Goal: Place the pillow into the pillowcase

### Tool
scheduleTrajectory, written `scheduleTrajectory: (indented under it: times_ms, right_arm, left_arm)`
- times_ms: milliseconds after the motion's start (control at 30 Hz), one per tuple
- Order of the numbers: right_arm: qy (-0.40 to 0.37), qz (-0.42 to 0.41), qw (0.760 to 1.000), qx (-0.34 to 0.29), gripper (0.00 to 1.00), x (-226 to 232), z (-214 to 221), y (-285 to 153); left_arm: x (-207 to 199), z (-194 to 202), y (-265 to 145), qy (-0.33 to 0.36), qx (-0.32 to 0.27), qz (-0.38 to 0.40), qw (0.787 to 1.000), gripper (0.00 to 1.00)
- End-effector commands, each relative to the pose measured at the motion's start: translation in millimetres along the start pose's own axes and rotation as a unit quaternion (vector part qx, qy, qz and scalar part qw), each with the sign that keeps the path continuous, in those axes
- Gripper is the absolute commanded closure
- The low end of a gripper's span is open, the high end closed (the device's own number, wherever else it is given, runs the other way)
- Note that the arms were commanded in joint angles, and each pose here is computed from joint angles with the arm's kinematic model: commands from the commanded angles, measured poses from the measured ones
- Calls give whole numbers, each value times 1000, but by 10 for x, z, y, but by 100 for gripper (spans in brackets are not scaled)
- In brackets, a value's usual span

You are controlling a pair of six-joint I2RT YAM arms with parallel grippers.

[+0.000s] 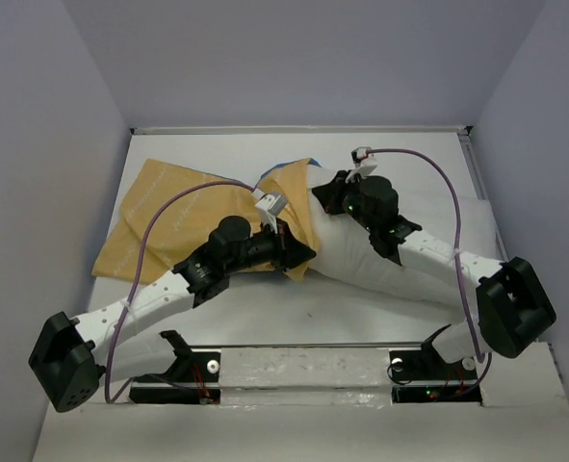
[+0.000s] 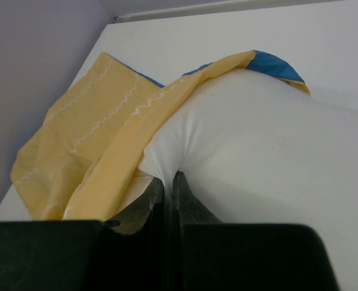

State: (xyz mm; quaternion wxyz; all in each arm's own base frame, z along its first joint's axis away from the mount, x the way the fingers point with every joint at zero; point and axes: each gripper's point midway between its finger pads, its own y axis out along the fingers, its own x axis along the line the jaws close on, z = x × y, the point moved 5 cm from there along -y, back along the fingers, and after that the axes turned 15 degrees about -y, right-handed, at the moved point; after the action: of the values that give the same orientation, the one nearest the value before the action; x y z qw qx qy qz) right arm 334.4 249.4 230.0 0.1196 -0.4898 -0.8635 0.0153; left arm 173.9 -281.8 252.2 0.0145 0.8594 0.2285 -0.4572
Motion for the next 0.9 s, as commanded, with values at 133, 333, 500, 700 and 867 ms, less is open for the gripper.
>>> scheduleTrajectory:
  times_ms: [133, 333, 500, 700, 867]
  right_arm:
    - [57, -146, 988, 1, 100, 351, -78, -342]
    - [52, -117, 991, 43, 100, 229, 233, -553]
    - [25, -105, 993, 44, 87, 188, 166, -692]
    - [22, -113, 991, 68, 67, 196, 239, -783]
    - [20, -112, 990, 78, 70, 183, 303, -797]
  left_arm:
    - [210, 98, -168, 21, -12, -64, 998, 15]
    - [-621, -741, -467, 94, -119, -28, 988, 6]
    - [-324, -1153, -397, 94, -158, -134, 974, 17]
    - [562, -1245, 125, 91, -117, -270, 951, 26]
    - [729, -1365, 409, 87, -113, -274, 951, 27]
